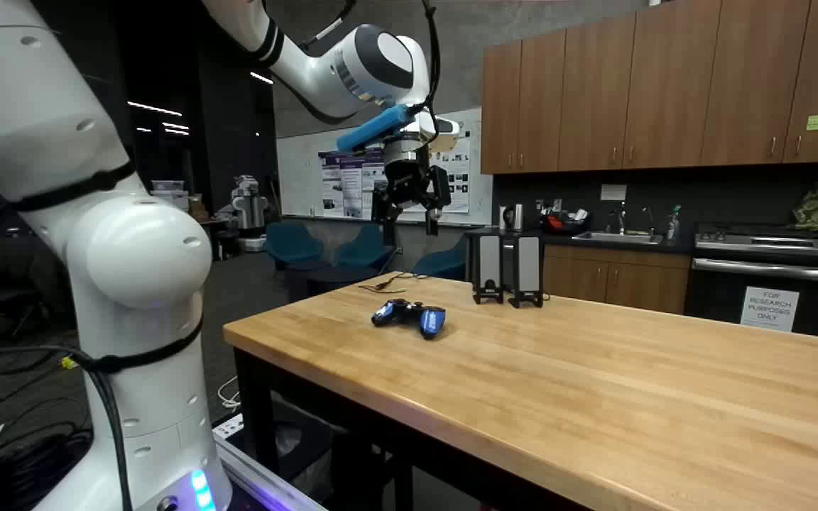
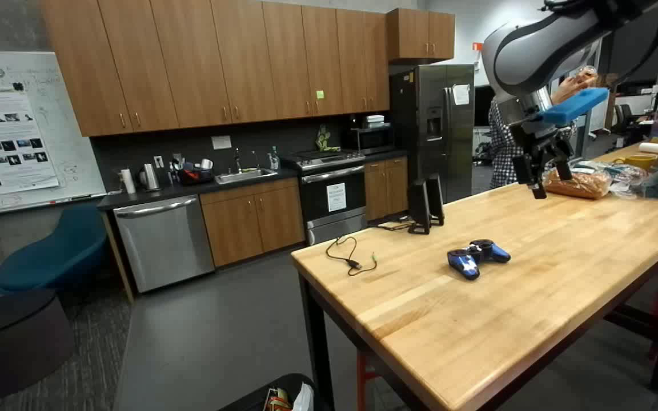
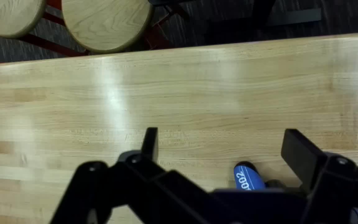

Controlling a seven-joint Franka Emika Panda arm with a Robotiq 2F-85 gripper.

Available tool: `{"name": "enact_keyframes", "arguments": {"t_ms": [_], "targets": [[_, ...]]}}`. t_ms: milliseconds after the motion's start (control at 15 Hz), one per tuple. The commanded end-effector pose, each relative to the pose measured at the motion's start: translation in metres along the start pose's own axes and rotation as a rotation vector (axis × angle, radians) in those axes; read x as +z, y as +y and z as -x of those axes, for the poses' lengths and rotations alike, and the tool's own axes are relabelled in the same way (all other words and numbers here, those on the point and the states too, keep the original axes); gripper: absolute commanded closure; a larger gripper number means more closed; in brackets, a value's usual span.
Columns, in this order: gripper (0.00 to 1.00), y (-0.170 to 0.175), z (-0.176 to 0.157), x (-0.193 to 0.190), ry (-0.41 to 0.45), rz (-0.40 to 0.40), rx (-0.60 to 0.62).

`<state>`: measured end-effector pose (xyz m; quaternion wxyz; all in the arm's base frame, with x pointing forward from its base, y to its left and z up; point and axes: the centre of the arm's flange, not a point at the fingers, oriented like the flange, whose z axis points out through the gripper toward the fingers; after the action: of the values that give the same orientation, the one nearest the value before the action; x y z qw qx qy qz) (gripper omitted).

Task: Press a button on the gaming console.

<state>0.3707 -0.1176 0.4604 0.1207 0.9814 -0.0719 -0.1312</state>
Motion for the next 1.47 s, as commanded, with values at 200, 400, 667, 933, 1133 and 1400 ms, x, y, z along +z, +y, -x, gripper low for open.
{"name": "enact_keyframes", "arguments": {"t_ms": [200, 400, 667, 933, 1133, 1400], "targets": [[0.00, 0.000, 0.000, 0.000, 0.000, 0.000, 0.000], [0.00, 0.000, 0.000, 0.000, 0.000, 0.000, 0.000], [0.00, -0.006, -0.003, 0.004, 0.017, -0.013, -0.030], [0.00, -0.029, -0.008, 0.014, 0.062, -0.023, -0.086], [0.00, -0.047, -0.017, 0.021, 0.131, -0.031, -0.127], [0.00, -0.067, -0.029, 0.017, 0.209, -0.066, -0.174]]}}
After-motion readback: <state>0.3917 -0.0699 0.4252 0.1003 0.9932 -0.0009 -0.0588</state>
